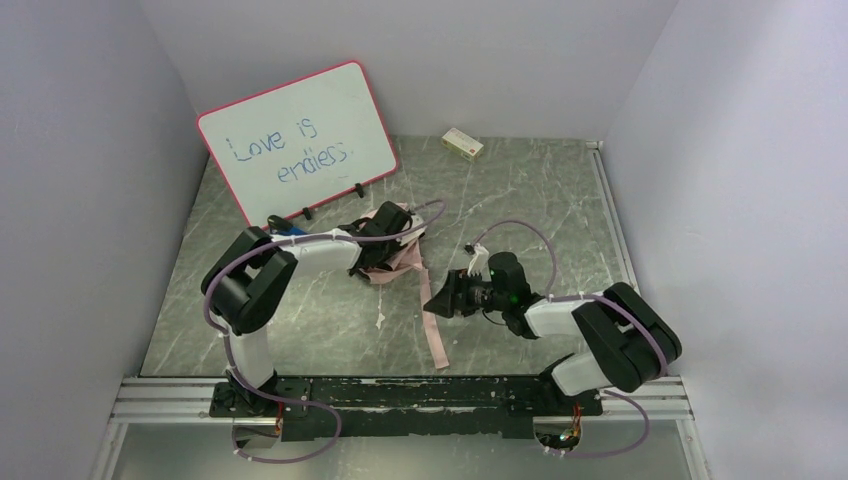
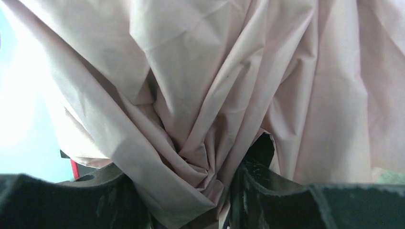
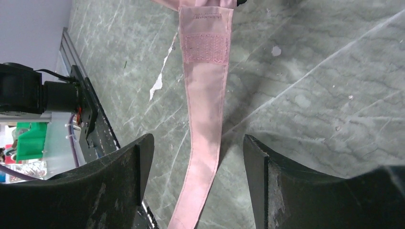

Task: Put away the umbrella

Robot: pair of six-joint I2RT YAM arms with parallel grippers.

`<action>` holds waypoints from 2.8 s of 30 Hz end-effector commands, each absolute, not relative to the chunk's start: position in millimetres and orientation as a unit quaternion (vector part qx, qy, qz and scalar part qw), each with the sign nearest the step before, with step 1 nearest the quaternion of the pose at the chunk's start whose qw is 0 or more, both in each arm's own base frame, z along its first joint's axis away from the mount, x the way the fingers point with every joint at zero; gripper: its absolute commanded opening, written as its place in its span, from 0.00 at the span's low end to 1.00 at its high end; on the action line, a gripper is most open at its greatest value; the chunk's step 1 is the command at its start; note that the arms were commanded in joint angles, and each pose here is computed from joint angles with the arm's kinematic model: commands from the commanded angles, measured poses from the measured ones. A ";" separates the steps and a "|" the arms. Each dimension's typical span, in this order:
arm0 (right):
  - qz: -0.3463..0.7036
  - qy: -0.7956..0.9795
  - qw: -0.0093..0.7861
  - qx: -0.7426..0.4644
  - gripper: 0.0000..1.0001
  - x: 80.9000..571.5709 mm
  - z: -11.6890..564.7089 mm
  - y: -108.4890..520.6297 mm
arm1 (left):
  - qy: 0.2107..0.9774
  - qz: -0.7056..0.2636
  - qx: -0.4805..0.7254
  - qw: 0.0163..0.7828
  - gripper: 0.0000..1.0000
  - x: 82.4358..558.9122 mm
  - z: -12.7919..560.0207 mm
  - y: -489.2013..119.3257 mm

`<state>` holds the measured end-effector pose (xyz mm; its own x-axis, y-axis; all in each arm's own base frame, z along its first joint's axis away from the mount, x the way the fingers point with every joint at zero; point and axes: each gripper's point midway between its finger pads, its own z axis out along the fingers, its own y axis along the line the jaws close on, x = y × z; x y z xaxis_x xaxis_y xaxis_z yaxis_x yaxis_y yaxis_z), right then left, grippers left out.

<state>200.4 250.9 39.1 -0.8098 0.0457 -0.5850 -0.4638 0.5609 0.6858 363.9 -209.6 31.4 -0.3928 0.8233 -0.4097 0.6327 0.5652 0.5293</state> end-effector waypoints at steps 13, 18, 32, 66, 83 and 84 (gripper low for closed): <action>0.547 0.769 0.311 -0.112 0.64 245.2 51.0 270.3 | 0.829 0.161 0.438 0.309 0.05 367.3 22.4 -196.6; 0.609 0.740 0.275 -0.077 0.56 238.1 50.4 279.1 | 0.827 0.164 0.439 0.311 0.05 367.6 24.2 -195.8; 0.631 0.728 0.262 -0.055 0.19 237.5 42.9 281.2 | 0.827 0.163 0.439 0.311 0.05 368.1 26.3 -197.0; 0.531 0.813 0.157 -0.180 0.00 106.0 104.7 268.3 | 0.823 0.156 0.431 0.336 0.05 366.3 31.1 -203.8; 0.514 0.845 0.111 -0.098 0.00 56.3 90.7 252.8 | 0.825 0.156 0.408 0.358 0.05 370.4 35.7 -211.0; 0.514 0.845 0.108 -0.096 0.00 53.9 86.0 252.2 | 0.826 0.155 0.404 0.361 0.05 371.2 36.4 -211.9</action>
<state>108.8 252.8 98.2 -0.8898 0.0836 -0.4486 -0.3421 0.5284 0.7770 338.5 -250.0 31.2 -0.3099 0.8294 -0.4648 0.7320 0.5202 0.4400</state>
